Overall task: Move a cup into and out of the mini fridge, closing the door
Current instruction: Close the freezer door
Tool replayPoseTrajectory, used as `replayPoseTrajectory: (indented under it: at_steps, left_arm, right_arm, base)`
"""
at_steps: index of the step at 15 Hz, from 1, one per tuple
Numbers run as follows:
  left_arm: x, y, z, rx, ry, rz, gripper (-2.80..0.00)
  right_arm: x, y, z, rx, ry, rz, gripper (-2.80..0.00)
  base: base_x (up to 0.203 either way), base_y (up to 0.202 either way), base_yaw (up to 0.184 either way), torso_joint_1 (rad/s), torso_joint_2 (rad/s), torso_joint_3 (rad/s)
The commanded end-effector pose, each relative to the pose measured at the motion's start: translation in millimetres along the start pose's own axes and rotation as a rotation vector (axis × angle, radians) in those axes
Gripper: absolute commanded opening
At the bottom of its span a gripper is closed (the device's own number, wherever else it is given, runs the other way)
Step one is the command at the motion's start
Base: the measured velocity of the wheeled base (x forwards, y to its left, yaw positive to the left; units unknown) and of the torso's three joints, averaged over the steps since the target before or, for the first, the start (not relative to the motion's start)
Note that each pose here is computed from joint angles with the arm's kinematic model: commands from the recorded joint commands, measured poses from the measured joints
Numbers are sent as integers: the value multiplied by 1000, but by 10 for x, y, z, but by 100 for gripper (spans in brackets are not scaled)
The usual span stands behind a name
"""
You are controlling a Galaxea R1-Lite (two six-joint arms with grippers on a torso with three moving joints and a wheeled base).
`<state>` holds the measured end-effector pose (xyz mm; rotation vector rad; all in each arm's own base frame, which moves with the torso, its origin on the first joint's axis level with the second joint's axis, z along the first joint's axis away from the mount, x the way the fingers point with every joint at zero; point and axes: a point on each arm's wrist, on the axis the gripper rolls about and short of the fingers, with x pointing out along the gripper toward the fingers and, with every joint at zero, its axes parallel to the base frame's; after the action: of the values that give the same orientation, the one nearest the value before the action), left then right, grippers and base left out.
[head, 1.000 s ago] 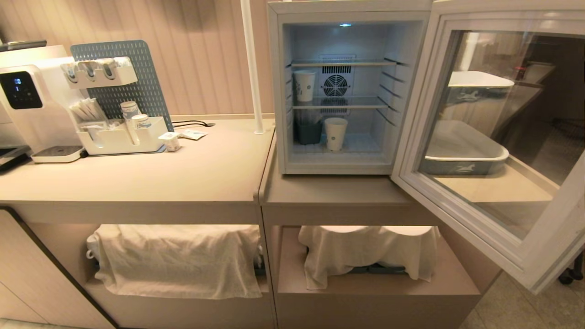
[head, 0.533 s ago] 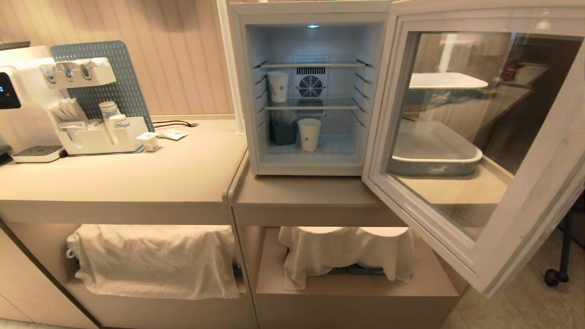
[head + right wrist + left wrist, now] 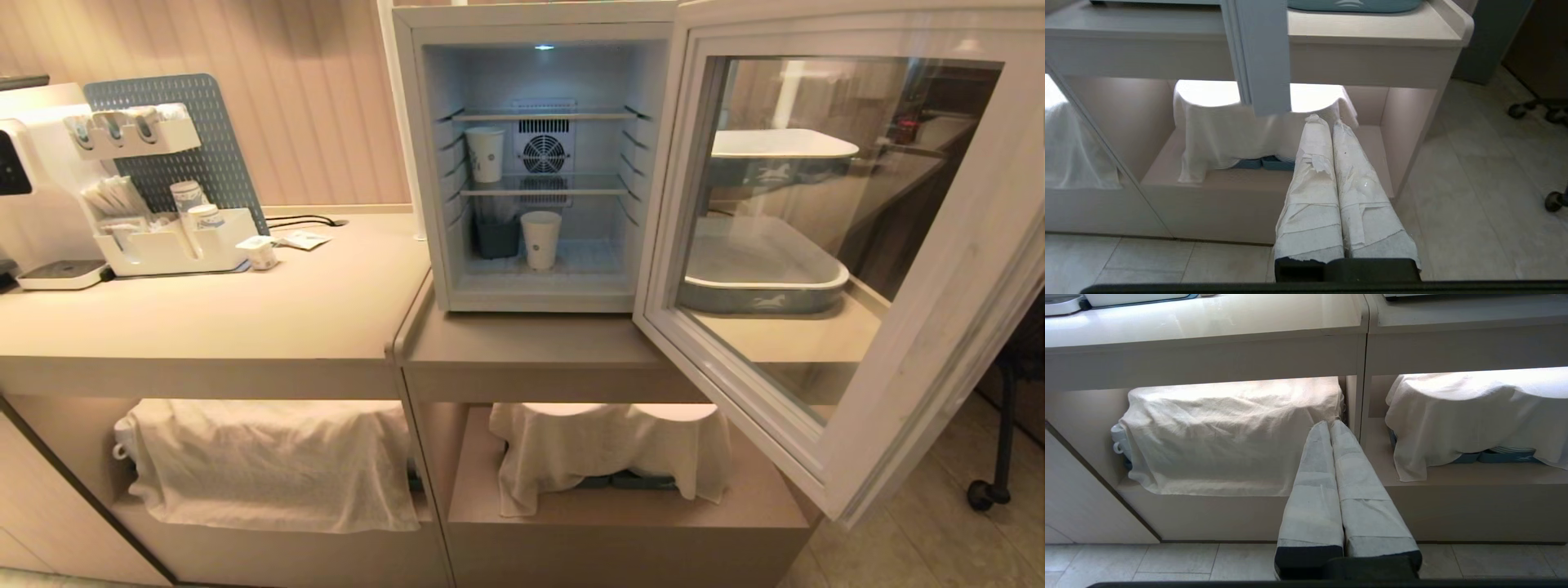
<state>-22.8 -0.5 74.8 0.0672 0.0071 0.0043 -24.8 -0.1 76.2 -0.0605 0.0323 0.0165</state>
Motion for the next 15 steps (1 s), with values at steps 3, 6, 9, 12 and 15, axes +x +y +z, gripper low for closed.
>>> replayPoseTrajectory:
  at_steps: [3,6,9,12,15]
  left_arm:
    - [0,0,0,0,-1,0,-280]
    - [0,0,0,0,-1,0,-280]
    - [0,0,0,0,-1,0,-280]
    - [0,0,0,0,-1,0,-280]
    - [0,0,0,0,-1,0,-280]
  right_arm:
    - [-131,-23,388,0,25,0,-280]
    - [-130,-73,928,-4,161,-69,-280]
    - [134,-130,1428,-21,285,-172,-280]
    - [589,-181,1739,-47,402,-302,-280]
    - [1134,-260,1907,-35,456,-461,-280]
  base:
    - [0,0,0,0,0,0]
    - [0,0,0,0,0,0]
    - [0,0,0,0,0,0]
    - [0,0,0,0,0,0]
    - [0,0,0,0,0,0]
